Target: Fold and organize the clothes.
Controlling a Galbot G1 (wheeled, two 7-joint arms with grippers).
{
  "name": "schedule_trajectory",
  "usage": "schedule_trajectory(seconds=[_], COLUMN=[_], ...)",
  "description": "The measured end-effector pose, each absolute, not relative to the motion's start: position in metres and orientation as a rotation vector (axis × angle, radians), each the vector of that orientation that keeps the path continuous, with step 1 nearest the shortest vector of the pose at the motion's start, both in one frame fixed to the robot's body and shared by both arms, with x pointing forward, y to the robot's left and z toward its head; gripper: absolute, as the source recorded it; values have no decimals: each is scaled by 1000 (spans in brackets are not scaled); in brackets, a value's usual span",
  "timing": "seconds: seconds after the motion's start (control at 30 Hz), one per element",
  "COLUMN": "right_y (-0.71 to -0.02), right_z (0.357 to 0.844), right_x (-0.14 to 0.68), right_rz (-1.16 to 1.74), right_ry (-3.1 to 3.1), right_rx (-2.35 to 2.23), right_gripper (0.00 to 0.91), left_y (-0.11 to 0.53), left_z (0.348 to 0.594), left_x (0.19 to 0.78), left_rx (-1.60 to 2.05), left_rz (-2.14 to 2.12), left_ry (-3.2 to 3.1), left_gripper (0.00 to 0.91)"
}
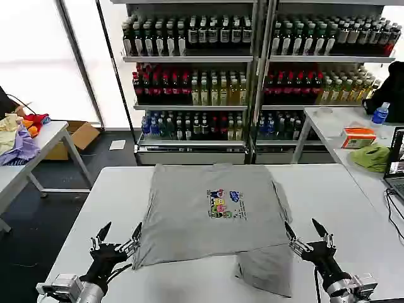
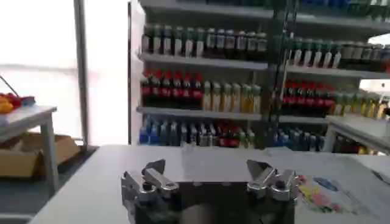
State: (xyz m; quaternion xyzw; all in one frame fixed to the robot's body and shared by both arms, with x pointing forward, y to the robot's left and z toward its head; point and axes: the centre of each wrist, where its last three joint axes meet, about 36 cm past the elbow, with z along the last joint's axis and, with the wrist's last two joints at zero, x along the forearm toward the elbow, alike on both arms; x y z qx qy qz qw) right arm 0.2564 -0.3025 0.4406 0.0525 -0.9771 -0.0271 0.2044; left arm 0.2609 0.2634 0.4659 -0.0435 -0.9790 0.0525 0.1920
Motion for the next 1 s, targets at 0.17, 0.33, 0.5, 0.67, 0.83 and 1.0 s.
schedule_trajectory(seconds=[0.17, 0.33, 0.5, 0.67, 0.83, 1.0], right_y=[-291, -280, -273, -268, -267, -262], right_z=[438, 436, 430, 427, 423, 419], right_x=[246, 240, 232, 226, 222, 218], right_rz=[-73, -76, -71, -67, -52, -63], right_ry=[-2621, -2559, -2507, -2486, -2470, -2460], right_rx=[133, 135, 117, 106, 98, 107], right_gripper=[907, 907, 907, 202, 0, 0], left_y=[267, 268, 269, 266, 258, 251], left_z=[456, 446, 438, 430, 424, 417], left_x=[262, 266, 274, 281, 279, 276], left_rx=[-128, -131, -102, -76, -76, -76], left_rz=[139, 136, 139, 154, 173, 186], left_ry=[-2635, -2565, -2530, -2512, -2489, -2473], left_gripper=[907, 907, 907, 907, 907, 222])
